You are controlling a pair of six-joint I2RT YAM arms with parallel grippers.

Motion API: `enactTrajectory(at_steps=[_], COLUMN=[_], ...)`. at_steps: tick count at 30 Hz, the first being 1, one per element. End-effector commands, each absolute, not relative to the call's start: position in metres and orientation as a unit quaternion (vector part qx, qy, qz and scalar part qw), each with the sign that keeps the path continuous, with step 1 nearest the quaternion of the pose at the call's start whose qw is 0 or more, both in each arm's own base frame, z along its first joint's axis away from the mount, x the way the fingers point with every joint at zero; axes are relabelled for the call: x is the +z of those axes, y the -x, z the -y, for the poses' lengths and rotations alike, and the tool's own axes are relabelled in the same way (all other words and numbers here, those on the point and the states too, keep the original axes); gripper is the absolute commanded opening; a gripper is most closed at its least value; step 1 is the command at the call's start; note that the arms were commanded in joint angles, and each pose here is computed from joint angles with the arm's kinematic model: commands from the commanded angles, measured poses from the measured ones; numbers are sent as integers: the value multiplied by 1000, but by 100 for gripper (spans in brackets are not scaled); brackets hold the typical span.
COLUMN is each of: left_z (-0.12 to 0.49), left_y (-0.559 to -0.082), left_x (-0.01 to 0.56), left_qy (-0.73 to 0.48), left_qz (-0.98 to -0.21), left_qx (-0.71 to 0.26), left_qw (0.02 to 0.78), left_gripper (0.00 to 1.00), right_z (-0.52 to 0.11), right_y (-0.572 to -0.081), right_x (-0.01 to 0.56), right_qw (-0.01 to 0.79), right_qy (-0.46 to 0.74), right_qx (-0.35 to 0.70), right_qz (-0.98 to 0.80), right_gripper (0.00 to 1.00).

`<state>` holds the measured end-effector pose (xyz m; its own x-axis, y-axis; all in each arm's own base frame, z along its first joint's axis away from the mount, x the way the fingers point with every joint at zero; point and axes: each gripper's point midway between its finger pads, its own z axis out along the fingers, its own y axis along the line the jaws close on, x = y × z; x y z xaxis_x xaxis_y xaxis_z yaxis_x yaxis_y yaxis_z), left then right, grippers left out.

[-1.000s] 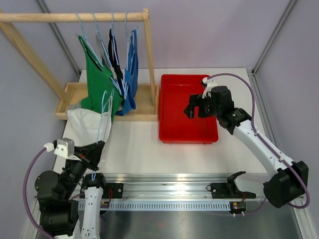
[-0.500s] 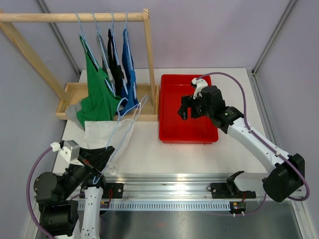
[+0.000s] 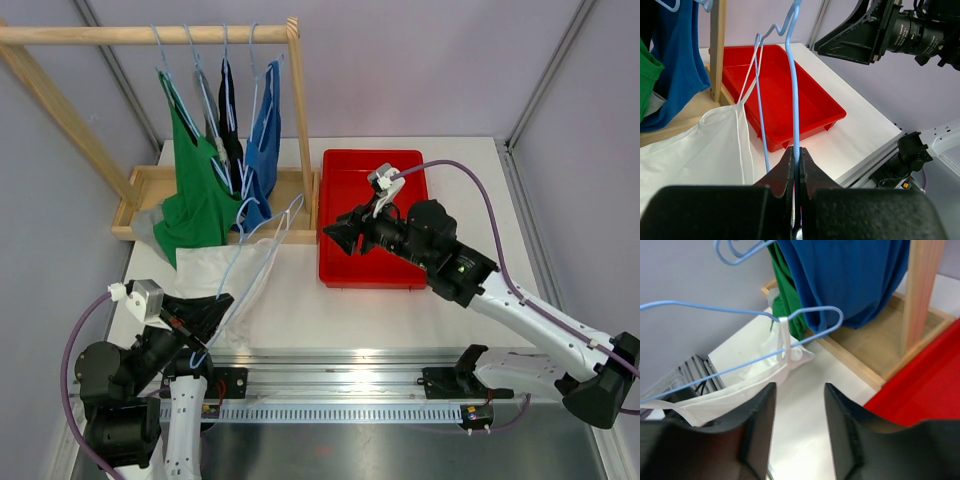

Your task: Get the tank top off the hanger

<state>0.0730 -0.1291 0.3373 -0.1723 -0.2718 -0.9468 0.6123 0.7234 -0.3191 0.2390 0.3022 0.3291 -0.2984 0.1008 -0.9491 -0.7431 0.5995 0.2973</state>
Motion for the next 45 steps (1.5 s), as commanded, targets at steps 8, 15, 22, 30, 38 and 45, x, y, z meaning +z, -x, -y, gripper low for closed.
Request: enactTrajectory(at_steps=[8, 15, 22, 30, 38, 45], left_z=[130, 130, 130, 130, 130, 129], left_y=[-70, -70, -69, -69, -70, -72], left_x=[352, 352, 353, 353, 350, 348], left_qy=[-134, -135, -133, -133, -132, -131], left_qz=[-659, -660, -661, -661, -663, -663], left_qx=[-350, -349, -350, -348, -349, -347], left_qw=[652, 652, 650, 652, 649, 650], left_gripper=[0, 0, 0, 0, 0, 0], right_z=[-355, -367, -384, -396, -403, -406], right_y=[-246, -253, -258, -265, -270, -273], right_x=[344, 349, 345, 342, 334, 330], right_qw=[579, 586, 578, 573, 569, 566], right_qy=[233, 238, 251, 257, 260, 259], right_qx=[418, 422, 427, 428, 427, 422], right_qz=[-660, -650, -648, -650, -653, -658], right_gripper=[45, 43, 41, 38, 30, 0])
